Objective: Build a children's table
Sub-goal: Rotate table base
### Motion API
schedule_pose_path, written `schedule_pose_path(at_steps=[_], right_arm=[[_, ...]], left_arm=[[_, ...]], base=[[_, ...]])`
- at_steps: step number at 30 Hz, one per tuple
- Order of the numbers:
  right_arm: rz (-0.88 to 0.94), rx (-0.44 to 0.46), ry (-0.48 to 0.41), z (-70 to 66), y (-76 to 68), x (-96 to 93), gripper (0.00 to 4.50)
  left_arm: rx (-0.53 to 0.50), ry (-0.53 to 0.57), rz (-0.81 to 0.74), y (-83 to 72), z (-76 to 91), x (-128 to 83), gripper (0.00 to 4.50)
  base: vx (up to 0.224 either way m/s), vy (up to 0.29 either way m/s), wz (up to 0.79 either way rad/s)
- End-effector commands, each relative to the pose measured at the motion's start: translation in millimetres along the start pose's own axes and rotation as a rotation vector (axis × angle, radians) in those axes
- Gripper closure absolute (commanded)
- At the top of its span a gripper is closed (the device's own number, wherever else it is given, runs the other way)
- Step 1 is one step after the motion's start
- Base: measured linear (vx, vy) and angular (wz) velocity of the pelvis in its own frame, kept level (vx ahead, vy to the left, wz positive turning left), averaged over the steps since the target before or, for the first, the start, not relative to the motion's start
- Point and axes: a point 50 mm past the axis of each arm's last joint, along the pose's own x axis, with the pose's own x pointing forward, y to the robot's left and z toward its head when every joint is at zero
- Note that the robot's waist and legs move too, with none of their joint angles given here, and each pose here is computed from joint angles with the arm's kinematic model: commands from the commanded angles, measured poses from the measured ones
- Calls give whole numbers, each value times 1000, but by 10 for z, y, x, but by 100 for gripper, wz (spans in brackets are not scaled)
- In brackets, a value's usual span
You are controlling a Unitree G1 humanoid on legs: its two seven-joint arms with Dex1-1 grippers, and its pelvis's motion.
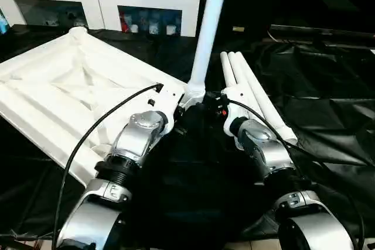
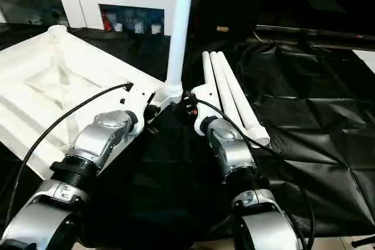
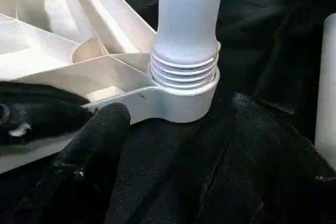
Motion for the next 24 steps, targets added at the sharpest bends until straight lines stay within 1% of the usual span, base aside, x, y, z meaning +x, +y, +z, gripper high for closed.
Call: schedule_pose_path(at_steps=[1,2,6,7,8,9,10,11,12,13,14,15,16,17,18,19,21,22,23,24], right_arm=[[-33,-19,-9,72,-51,-1,90],[-38,-21,-7,74,-56,1,90],[-39,-22,-3,71,-54,-3,90],[-22,-34,13,61,-40,-3,90],[-15,-42,20,56,-33,-2,90],[-4,-50,30,47,-23,-2,90],[-4,-50,30,47,-23,-2,90],[2,-52,35,41,-15,-2,90],[7,-59,46,29,-8,-2,90],[22,-64,73,1,3,-3,90],[22,-64,73,1,3,-3,90],[30,-64,86,-12,7,-4,90],[42,-70,108,-37,18,-6,90],[55,-73,138,-74,30,-9,90],[60,-72,145,-84,36,-10,90],[83,-65,172,-117,62,-11,90],[92,-66,183,-126,71,-11,90],[94,-73,193,-132,75,-10,90],[95,-79,201,-134,82,-6,90],[95,-79,202,-134,83,-6,90]], left_arm=[[33,-81,-3,29,159,-62,387],[39,-93,7,58,178,-86,361],[37,-110,52,169,208,-154,355],[54,-117,127,352,250,-239,355],[59,-123,155,425,273,-280,355],[63,-136,193,531,317,-347,355],[63,-136,193,531,317,-347,355],[70,-142,220,601,343,-397,355],[85,-144,258,704,372,-475,355],[120,-113,303,842,370,-577,355],[120,-113,303,842,370,-577,355],[136,-95,317,890,360,-612,355],[170,-52,344,977,322,-673,355],[217,23,374,1090,252,-765,355],[231,47,385,1124,228,-798,355],[280,142,426,1253,137,-930,355],[297,172,443,1293,108,-971,355],[320,201,466,1334,77,-1010,355],[355,253,505,1409,15,-1085,355],[358,257,508,1416,9,-1093,355]], base=[[0,0,0],[0,0,0],[0,0,0],[0,0,0],[0,0,0],[0,0,0],[0,0,0],[0,0,0],[0,0,0],[0,0,0],[0,0,0],[0,0,0],[0,0,0],[0,0,0],[0,0,0],[0,0,0],[0,0,0],[0,0,0],[0,0,0],[0,0,0]])
